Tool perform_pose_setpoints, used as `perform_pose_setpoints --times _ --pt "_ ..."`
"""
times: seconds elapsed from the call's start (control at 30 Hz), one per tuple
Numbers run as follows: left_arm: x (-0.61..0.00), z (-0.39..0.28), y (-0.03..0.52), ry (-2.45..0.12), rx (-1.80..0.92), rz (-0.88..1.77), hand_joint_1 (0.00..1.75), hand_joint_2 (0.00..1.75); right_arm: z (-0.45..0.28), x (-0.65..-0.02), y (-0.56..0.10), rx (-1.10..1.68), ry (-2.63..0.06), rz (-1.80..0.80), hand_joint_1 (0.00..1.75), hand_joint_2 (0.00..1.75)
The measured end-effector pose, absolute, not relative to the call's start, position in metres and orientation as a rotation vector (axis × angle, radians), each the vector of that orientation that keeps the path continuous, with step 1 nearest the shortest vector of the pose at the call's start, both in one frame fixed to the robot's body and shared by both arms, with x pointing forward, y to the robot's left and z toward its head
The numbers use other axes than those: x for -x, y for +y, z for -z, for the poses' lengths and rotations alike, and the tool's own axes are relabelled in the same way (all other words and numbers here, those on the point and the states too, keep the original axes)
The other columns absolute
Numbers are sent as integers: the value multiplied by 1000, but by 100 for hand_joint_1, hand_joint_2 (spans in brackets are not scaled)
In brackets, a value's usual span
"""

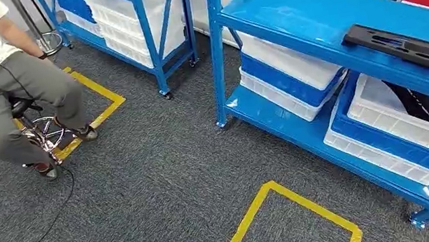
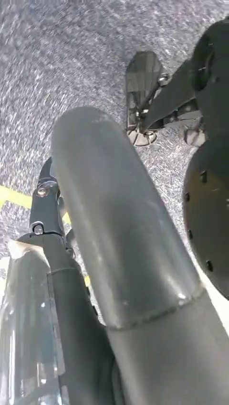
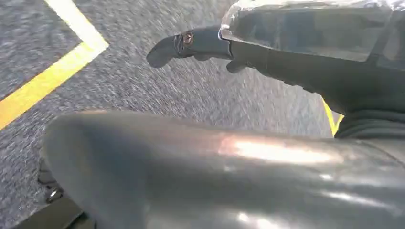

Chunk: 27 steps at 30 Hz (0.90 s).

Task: Take the parts from the cabinet and place them on the table.

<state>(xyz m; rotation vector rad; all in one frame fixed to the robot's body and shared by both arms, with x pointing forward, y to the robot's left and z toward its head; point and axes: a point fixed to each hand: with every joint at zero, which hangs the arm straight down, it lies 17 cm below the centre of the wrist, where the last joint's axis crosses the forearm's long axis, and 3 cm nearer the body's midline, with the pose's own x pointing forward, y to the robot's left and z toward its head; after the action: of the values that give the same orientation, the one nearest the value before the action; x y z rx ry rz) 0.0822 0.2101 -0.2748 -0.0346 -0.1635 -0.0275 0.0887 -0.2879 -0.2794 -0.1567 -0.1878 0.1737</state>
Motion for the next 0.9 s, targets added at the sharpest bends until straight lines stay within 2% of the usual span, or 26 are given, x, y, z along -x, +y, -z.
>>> perform_pose_setpoints --times 0.9 --pt "-84 275 212 -177 30 47 0 0 278 -94 -289 164 -201 -159 0 0"
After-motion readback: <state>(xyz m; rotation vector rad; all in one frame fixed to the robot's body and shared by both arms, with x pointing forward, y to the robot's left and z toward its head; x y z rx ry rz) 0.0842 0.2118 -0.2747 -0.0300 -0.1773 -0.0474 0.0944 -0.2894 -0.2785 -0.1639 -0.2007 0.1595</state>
